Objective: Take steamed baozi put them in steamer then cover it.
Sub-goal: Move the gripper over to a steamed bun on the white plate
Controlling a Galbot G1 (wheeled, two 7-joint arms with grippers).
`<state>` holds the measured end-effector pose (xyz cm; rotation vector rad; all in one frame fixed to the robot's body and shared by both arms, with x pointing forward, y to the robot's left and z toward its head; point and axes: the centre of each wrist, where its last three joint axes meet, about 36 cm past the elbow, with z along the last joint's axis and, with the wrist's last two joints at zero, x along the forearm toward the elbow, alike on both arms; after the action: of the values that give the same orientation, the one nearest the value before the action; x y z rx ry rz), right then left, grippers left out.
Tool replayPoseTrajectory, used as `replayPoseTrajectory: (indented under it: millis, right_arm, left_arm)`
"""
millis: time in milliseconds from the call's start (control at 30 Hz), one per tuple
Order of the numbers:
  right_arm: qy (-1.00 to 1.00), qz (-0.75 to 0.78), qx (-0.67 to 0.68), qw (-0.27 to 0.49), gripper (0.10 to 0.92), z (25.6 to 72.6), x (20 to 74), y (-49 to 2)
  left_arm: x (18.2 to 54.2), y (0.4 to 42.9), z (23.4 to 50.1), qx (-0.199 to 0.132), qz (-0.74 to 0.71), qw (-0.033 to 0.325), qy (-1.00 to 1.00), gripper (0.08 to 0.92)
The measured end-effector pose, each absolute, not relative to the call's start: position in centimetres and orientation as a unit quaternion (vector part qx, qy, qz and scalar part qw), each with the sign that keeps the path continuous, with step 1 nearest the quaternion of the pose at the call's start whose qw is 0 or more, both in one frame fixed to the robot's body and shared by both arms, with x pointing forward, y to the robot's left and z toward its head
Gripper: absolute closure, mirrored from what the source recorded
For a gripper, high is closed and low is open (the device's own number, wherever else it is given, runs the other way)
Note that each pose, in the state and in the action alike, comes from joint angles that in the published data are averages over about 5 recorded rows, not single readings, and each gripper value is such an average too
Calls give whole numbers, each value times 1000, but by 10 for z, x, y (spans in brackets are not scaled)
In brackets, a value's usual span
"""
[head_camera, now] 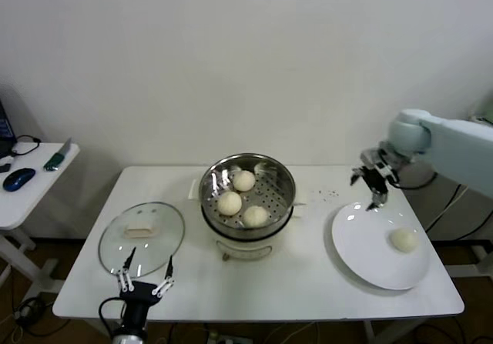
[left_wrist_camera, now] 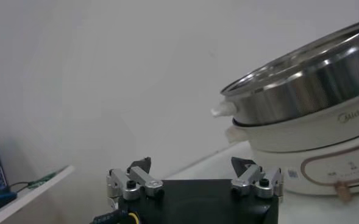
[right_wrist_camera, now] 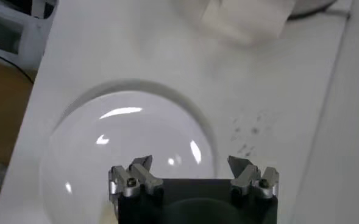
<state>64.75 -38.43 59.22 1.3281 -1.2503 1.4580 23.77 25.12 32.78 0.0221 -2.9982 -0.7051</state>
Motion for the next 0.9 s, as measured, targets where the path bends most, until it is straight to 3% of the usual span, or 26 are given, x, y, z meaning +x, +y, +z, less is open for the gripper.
replayPoseTrajectory:
  millis: [333, 900]
  right_arm:
    - [-514, 533, 499, 450, 200, 518, 622, -456]
    - [-513, 522, 475, 489, 200, 474, 628, -501]
  left_arm:
    - [233, 251, 327, 8, -232, 37, -972, 177]
    - [233, 249, 323, 9, -233, 46, -971, 177]
